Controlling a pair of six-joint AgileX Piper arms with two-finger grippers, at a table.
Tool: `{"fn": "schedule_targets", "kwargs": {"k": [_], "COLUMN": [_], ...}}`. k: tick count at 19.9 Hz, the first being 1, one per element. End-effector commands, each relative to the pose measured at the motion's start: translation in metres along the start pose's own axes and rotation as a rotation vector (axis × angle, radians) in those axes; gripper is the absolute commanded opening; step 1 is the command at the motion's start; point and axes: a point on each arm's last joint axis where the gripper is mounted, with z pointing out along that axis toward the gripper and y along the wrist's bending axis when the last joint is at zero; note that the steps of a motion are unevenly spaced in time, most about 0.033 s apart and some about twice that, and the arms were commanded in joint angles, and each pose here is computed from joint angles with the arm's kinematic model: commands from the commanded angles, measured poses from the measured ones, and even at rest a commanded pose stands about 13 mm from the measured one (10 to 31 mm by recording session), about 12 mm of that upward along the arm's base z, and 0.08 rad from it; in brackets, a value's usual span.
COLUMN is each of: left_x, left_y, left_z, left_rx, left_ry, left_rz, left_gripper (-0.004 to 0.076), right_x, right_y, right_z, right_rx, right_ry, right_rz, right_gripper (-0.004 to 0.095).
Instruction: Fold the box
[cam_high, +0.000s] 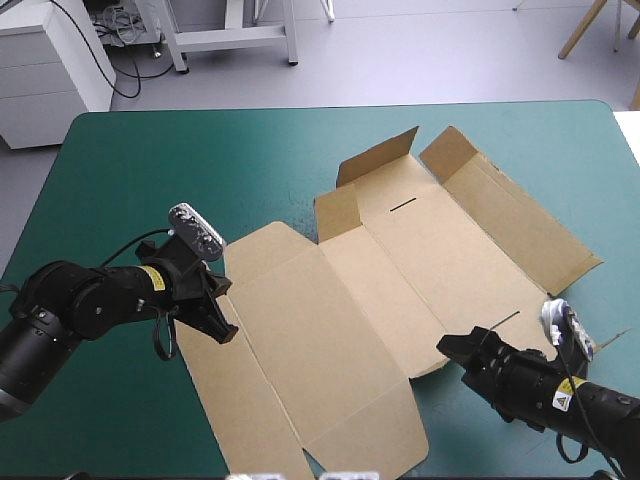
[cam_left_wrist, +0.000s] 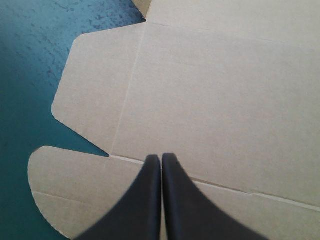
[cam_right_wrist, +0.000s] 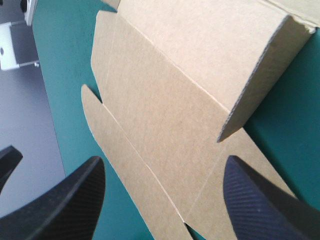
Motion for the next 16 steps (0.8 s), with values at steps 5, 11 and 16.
{"fn": "schedule_targets", "kwargs": {"k": [5, 11, 16], "left_x": [-0.01, -0.01, -0.01], "left_y": [-0.002, -0.002, -0.002], "left_z": [-0.011, -0.011, -0.011], "left_rx": [-0.002, 0.0, 0.0], "left_ry": [-0.088, -0.083, -0.083], "left_rz": [-0.011, -0.011, -0.011], "left_gripper": [-0.001, -0.001, -0.001], "right_x": [-0.006, -0.002, -0.007], "right_y": [0.005, -0.021, -0.025], "right_z": [-0.002, 0.009, 0.018], "right_rx": [-0.013, 0.137, 0.082], "right_ry": [-0.047, -0.042, -0.096], "right_rz": [0.147, 0.206, 0.215], "right_gripper": [0.0623, 0.0623, 0.0623]}}
